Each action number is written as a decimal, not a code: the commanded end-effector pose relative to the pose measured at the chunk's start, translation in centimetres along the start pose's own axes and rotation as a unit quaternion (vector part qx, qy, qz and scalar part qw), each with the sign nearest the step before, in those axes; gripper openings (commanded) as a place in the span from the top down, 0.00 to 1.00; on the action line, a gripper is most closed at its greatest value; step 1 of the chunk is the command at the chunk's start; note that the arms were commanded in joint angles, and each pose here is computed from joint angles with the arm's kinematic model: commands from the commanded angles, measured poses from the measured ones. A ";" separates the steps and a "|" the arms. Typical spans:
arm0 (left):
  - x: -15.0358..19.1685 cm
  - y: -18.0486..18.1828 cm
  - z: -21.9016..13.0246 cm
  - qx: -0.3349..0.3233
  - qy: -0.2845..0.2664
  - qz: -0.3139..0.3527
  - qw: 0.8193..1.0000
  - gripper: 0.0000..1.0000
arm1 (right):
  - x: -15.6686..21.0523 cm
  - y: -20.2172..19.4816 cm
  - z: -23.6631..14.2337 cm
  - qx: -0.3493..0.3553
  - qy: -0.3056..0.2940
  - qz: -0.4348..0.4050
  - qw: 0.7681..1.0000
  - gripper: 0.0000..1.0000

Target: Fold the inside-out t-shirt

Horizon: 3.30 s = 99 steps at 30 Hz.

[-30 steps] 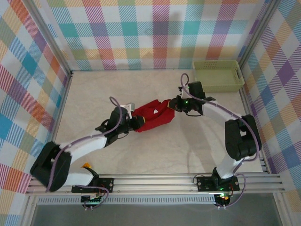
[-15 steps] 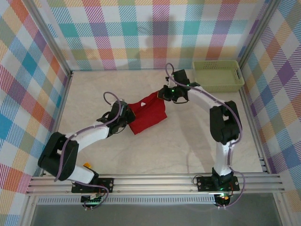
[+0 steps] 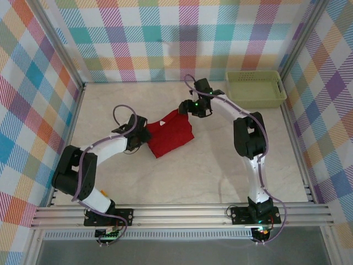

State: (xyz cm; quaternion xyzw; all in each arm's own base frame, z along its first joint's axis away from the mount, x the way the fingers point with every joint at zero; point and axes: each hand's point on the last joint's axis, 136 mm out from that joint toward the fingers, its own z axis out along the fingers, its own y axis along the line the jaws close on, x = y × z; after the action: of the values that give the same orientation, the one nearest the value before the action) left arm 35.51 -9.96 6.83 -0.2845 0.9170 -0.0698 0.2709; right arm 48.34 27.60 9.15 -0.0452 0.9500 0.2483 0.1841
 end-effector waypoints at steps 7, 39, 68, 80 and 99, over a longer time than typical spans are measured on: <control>0.6 -4.8 -8.0 -0.028 -0.055 0.085 0.994 0.08 | 0.2 0.2 -10.6 0.047 -0.079 -0.038 0.995 0.07; -9.2 0.9 7.1 -0.192 0.166 0.272 0.928 0.00 | 10.4 -6.5 -23.9 0.134 -0.187 0.033 0.973 0.01; -14.3 -2.3 1.6 -0.066 -0.086 0.336 0.936 0.00 | 9.6 -15.1 -20.5 0.242 -0.254 -0.039 0.936 0.00; -11.1 1.1 -1.8 0.042 -0.261 0.303 0.916 0.00 | 7.3 -18.2 -15.1 0.227 -0.337 -0.150 0.901 0.00; -9.3 4.3 0.9 0.067 -0.254 0.249 0.932 0.00 | 7.8 -20.8 -15.4 0.175 -0.379 -0.101 0.903 0.00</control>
State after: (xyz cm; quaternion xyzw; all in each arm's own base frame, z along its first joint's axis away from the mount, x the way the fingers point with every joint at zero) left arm 40.24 -1.69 10.15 -0.0192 0.8572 0.0321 0.5136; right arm 39.40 1.60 8.13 -0.0095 0.8403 0.0444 0.5402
